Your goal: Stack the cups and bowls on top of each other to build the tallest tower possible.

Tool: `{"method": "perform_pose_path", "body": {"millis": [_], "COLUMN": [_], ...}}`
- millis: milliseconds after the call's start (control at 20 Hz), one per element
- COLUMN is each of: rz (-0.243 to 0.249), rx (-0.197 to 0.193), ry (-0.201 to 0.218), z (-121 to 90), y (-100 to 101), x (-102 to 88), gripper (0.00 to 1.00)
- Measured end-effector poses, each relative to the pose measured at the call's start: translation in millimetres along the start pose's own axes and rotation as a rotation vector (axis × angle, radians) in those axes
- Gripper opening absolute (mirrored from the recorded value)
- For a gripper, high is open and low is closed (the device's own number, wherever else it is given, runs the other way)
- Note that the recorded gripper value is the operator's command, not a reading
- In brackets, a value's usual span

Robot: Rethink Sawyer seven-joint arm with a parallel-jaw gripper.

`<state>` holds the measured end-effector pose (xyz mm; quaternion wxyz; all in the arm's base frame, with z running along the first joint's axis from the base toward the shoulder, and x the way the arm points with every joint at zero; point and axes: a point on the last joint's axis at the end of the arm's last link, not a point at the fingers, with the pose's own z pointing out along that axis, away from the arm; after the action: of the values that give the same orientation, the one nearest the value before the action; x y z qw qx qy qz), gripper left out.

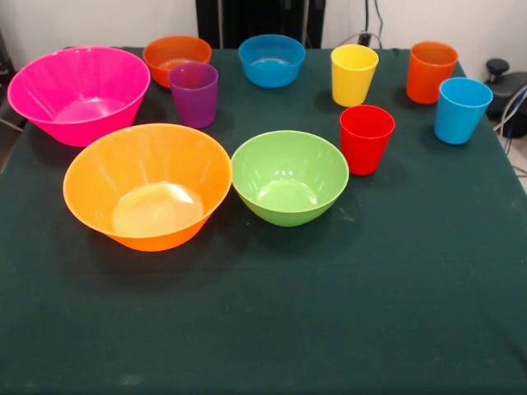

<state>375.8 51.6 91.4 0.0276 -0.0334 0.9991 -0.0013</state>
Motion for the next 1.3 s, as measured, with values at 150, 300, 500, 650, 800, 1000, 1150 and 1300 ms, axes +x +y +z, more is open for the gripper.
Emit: {"method": "perform_pose_path", "body": {"millis": [150, 300, 500, 650, 800, 1000, 1150, 1300], "rz": [0.011, 0.018, 0.022, 0.023, 0.021, 0.022, 0.023, 0.024], "rx": [-0.001, -0.004, -0.009, -0.012, -0.013, -0.016, -0.018, -0.021], "ry": [0.032, 0.062, 0.084, 0.089, 0.086, 0.088, 0.092, 0.1], "z": [9.9, 19.8, 30.2, 36.0, 44.7, 54.7, 61.8, 66.5], "y": [-3.2, -5.2, -5.6, -5.0, -3.3, -2.3, -2.4, -2.2], "x": [6.4, 12.7, 18.0, 20.8, 24.0, 27.4, 28.9, 31.0], "gripper": [1.0, 1.0, 1.0, 1.0, 1.0, 1.0, 1.0, 1.0]}}
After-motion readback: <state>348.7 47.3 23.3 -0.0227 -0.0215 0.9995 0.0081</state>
